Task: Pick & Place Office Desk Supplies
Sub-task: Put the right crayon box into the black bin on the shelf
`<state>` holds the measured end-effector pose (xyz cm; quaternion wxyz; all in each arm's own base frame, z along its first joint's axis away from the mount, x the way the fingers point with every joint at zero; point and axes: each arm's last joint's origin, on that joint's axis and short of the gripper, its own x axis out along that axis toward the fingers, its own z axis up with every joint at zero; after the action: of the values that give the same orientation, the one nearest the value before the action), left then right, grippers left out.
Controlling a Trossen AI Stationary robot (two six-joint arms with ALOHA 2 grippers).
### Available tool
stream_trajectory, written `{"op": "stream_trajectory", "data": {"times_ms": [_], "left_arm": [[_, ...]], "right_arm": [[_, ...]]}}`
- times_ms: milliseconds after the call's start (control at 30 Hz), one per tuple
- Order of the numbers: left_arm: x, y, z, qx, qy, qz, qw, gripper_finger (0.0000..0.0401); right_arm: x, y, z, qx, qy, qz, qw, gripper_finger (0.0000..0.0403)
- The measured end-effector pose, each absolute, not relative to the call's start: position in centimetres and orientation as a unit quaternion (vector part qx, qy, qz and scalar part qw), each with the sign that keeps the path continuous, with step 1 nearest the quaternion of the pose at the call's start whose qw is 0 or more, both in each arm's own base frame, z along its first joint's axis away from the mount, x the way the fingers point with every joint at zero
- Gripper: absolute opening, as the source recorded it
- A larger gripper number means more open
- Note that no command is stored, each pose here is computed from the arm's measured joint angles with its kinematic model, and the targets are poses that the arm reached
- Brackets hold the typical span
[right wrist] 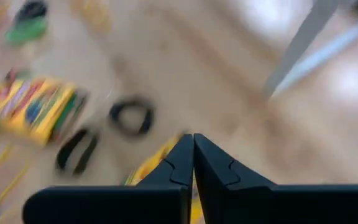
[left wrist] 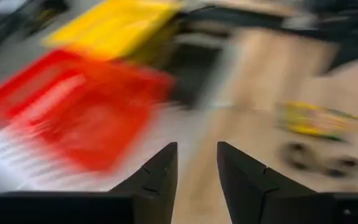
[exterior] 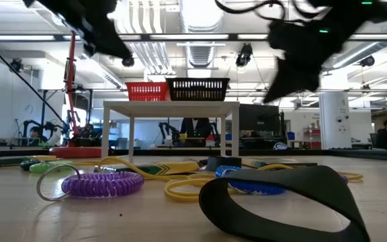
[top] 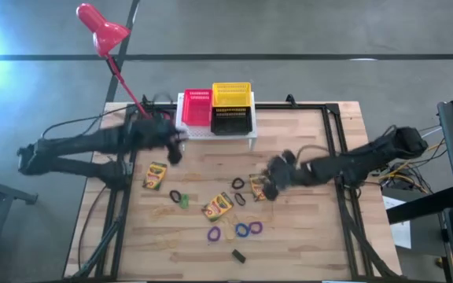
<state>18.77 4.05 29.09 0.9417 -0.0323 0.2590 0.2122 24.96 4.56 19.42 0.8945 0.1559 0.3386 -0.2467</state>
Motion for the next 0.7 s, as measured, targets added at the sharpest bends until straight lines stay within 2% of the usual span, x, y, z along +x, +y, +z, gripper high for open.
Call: {"op": "stream_trajectory", "data": {"times_ms": [167,333,500,700], "left_arm": [[19.3,-4.8,26.5,0.041,0.207,0.108,0.972,0.0117],[19.7,-11.6,22.6,0.064,0.173,0.06,0.981,0.0117],[23.5,-12.4,18.6,0.005,0.237,0.079,0.968,0.0117],[30.5,-9.7,15.9,-0.043,0.305,0.098,0.946,0.0117]], "right_arm": [[21.7,8.4,16.2,0.224,0.35,-0.243,0.877,0.0027],[19.4,9.6,13.3,0.293,0.35,-0.262,0.851,0.0084],[19.4,8.9,11.6,0.328,0.328,-0.278,0.841,0.0151],[20.3,7.4,10.8,0.338,0.318,-0.31,0.83,0.0207]]}}
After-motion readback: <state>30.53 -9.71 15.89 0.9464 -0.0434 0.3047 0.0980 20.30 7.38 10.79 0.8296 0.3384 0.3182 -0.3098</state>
